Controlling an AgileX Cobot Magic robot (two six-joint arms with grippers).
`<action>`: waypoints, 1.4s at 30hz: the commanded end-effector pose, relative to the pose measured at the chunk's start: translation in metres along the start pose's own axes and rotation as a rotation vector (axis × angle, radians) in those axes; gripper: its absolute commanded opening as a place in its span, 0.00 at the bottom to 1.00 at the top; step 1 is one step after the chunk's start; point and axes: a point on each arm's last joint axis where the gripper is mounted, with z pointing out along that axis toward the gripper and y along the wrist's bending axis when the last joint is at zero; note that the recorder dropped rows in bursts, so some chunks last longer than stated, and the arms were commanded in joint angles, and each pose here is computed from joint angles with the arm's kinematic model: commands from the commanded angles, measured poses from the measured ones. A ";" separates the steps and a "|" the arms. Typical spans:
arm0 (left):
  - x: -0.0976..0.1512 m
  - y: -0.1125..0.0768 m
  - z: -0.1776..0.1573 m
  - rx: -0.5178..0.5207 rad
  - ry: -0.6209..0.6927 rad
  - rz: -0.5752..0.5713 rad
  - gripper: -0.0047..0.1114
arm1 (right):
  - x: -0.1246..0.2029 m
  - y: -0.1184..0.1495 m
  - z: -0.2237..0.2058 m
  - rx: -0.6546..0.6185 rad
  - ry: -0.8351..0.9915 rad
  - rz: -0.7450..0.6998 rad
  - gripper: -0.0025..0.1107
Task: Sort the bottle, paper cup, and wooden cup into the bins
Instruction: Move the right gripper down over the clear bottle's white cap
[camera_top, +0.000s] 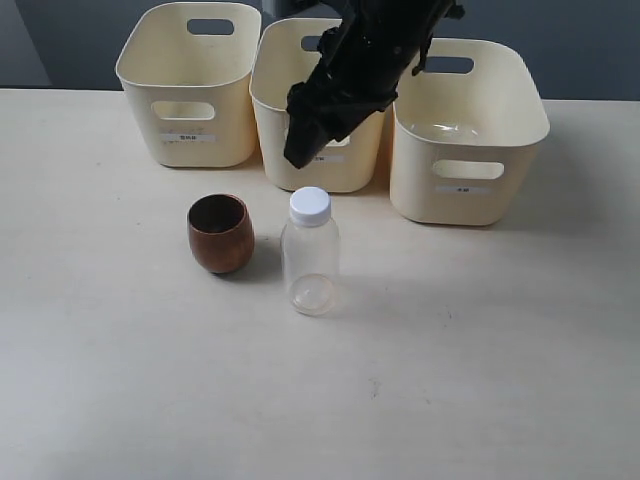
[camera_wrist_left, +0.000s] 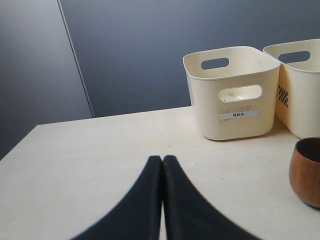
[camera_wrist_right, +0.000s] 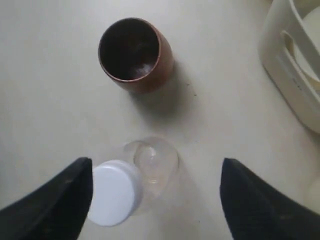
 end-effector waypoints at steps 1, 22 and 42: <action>0.000 0.000 0.000 -0.002 -0.010 -0.002 0.04 | -0.002 0.011 0.006 0.004 0.025 -0.031 0.62; 0.000 0.000 0.000 -0.002 -0.010 -0.002 0.04 | 0.008 0.047 -0.004 0.042 0.073 -0.055 0.62; 0.000 0.000 0.000 -0.002 -0.010 -0.002 0.04 | 0.018 0.050 0.010 0.055 0.146 -0.080 0.62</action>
